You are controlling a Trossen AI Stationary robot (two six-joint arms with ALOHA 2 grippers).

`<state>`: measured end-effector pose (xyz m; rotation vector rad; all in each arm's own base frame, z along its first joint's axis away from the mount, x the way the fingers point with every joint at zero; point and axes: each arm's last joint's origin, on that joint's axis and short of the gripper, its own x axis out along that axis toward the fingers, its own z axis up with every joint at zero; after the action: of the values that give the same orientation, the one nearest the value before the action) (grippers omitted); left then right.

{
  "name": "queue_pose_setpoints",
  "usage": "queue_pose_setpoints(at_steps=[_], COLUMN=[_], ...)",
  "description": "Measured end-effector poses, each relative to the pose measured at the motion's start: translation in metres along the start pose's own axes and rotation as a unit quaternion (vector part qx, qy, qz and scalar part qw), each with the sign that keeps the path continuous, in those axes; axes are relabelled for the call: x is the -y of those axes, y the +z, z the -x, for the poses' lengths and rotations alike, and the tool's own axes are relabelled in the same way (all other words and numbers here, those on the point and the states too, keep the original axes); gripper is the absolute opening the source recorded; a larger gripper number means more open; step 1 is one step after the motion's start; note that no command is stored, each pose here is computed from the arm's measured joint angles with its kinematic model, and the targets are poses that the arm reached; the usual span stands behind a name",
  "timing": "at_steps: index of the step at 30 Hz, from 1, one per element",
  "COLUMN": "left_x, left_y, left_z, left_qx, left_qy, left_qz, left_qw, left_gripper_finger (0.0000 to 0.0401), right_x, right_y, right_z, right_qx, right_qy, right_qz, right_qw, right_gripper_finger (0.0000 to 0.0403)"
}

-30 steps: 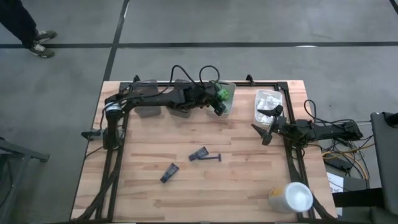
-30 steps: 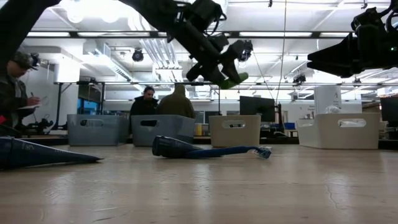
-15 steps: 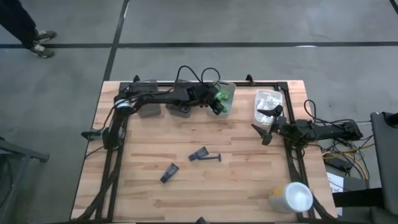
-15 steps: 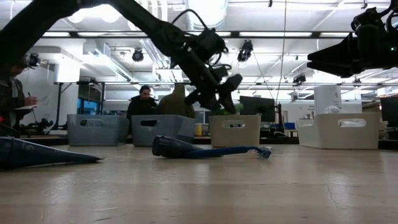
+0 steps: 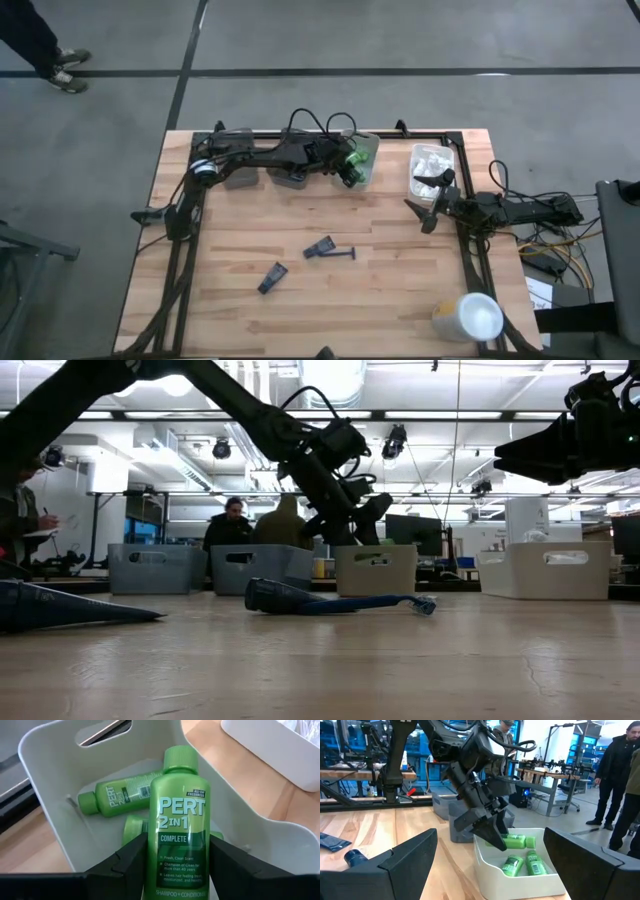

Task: Pick & Place Travel size toiletries
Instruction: Put the green shampoo into the gray bin, then put the blue shave cream into the left black bin

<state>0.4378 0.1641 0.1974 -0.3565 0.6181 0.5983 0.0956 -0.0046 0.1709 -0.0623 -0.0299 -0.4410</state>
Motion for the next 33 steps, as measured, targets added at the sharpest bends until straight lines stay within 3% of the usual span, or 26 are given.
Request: queue_pose_setpoints(at_steps=[15,23,33], left_x=[-0.003,-0.008,-0.006], left_y=[0.047,0.041,0.052], left_z=[0.015,0.015,0.021], left_qx=[0.061,0.013,0.032], left_qy=[-0.004,0.017,0.012], left_qz=[-0.028,-0.033,-0.019], left_qw=[0.998,0.999,0.999], left_gripper_finger=[0.0199,0.0235,0.0254], right_x=[0.0,0.0,0.0], right_y=[0.0,0.0,0.0], right_z=[0.0,0.0,0.0], right_qx=[0.0,0.0,0.0], right_qy=[0.0,0.0,0.0], right_qz=[0.001,0.001,0.0], right_qw=[1.0,1.0,1.0], right_gripper_finger=[0.0364,0.0364,0.0364])
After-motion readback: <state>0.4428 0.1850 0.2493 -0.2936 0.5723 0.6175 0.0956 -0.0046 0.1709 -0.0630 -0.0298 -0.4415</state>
